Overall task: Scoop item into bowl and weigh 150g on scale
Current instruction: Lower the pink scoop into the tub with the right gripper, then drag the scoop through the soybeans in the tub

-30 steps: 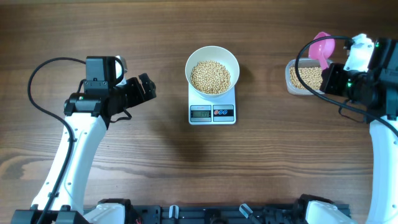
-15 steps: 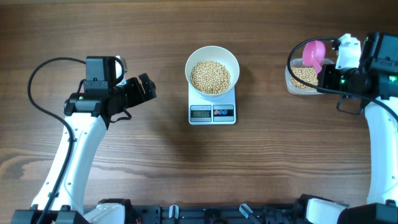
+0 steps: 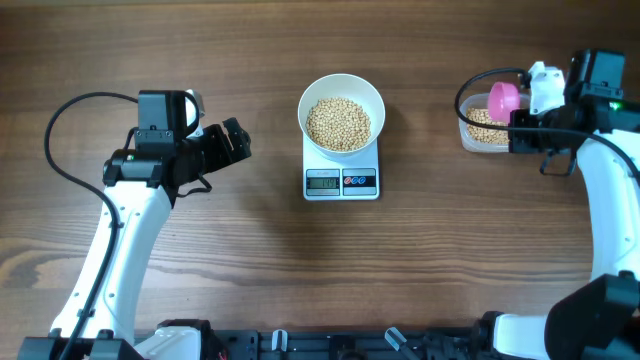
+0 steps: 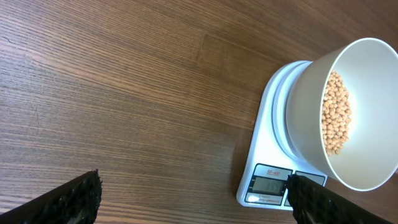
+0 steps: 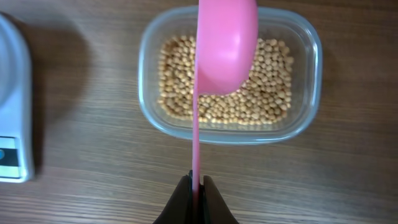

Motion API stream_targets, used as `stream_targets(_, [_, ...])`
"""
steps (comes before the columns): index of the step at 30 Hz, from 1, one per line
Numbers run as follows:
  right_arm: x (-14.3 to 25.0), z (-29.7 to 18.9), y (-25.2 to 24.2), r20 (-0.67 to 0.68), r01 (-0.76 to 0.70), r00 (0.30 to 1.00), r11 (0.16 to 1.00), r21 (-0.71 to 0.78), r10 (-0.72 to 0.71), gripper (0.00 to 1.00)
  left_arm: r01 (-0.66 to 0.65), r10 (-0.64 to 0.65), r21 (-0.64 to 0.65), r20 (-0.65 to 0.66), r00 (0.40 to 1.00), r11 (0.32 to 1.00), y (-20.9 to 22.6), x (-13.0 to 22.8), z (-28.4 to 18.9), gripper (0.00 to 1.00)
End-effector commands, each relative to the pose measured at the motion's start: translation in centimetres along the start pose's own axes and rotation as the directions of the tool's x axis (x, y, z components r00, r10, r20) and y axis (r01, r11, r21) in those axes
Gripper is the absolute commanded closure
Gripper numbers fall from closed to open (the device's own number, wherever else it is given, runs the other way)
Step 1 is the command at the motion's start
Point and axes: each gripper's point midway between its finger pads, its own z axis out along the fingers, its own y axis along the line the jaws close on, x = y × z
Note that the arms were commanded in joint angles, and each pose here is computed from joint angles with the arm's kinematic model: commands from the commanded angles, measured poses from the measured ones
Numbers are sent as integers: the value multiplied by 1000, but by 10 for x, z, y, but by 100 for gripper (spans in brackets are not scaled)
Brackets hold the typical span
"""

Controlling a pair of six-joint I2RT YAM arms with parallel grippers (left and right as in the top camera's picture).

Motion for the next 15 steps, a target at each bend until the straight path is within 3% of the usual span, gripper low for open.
stream_targets(1, [-1,1,-10,-10,22,1000,998,50,-22,96,-13,13,4,14,1000,1000,-4,-6,-2,0])
stream_targets(15, [-6,2,-12,9,12,1000,998,58,-13,96,-13,13,4,14,1000,1000,-4,-6,-2,0])
